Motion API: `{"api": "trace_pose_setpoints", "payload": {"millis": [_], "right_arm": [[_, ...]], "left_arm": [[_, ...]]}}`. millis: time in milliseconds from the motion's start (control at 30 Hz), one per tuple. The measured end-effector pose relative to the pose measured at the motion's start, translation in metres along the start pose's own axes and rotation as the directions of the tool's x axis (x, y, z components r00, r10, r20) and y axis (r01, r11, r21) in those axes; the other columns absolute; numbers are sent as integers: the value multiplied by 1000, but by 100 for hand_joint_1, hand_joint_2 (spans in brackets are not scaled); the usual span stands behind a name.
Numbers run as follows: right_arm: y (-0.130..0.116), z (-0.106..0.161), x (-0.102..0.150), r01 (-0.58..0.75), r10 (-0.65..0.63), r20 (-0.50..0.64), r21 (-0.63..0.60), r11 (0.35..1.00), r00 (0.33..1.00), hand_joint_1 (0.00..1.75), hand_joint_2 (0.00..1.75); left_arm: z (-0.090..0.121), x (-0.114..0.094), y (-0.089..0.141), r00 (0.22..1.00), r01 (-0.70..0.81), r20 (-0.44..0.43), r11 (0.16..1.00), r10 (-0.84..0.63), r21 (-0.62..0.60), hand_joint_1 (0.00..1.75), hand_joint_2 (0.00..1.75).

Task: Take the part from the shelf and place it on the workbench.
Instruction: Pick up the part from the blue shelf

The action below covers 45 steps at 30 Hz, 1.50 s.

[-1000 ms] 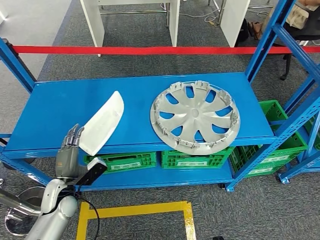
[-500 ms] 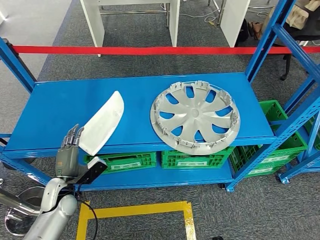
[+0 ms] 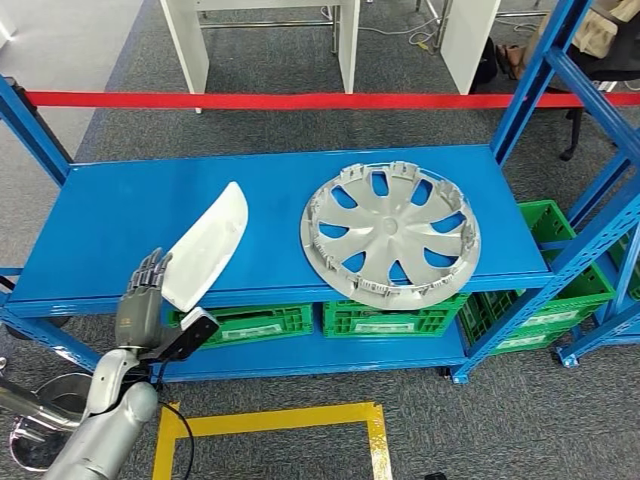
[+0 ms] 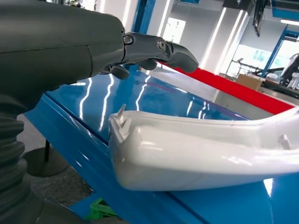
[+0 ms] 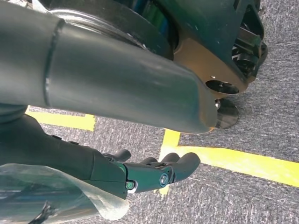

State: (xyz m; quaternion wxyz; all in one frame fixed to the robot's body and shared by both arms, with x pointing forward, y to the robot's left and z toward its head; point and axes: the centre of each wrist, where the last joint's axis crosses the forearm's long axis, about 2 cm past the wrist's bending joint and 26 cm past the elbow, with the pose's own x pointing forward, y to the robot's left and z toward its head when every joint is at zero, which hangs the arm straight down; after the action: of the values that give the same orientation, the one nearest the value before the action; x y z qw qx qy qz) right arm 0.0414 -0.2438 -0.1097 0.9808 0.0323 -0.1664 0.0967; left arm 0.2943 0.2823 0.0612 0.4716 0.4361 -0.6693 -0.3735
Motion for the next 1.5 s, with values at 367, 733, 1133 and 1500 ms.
{"api": "trace_pose_setpoints", "payload": {"millis": [367, 733, 1133, 1500], "right_arm": [[0, 0, 1, -5, 5, -4, 9, 1000, 1000, 0, 0], [0, 0, 1, -15, 16, -17, 13, 1000, 1000, 0, 0], [0, 0, 2, -19, 20, -20, 14, 1000, 1000, 0, 0], [0, 0, 2, -20, 20, -20, 14, 1000, 1000, 0, 0]], "left_arm": [[-12, 3, -10, 999, 46, 13, 997, -46, -59, 65, 175], [-22, 14, -14, 986, 145, 96, 987, -139, -65, 175, 175], [-24, 21, -12, 968, 197, 161, 980, -193, -5, 175, 175], [-26, 25, -8, 953, 228, 197, 973, -232, 43, 175, 175]]}}
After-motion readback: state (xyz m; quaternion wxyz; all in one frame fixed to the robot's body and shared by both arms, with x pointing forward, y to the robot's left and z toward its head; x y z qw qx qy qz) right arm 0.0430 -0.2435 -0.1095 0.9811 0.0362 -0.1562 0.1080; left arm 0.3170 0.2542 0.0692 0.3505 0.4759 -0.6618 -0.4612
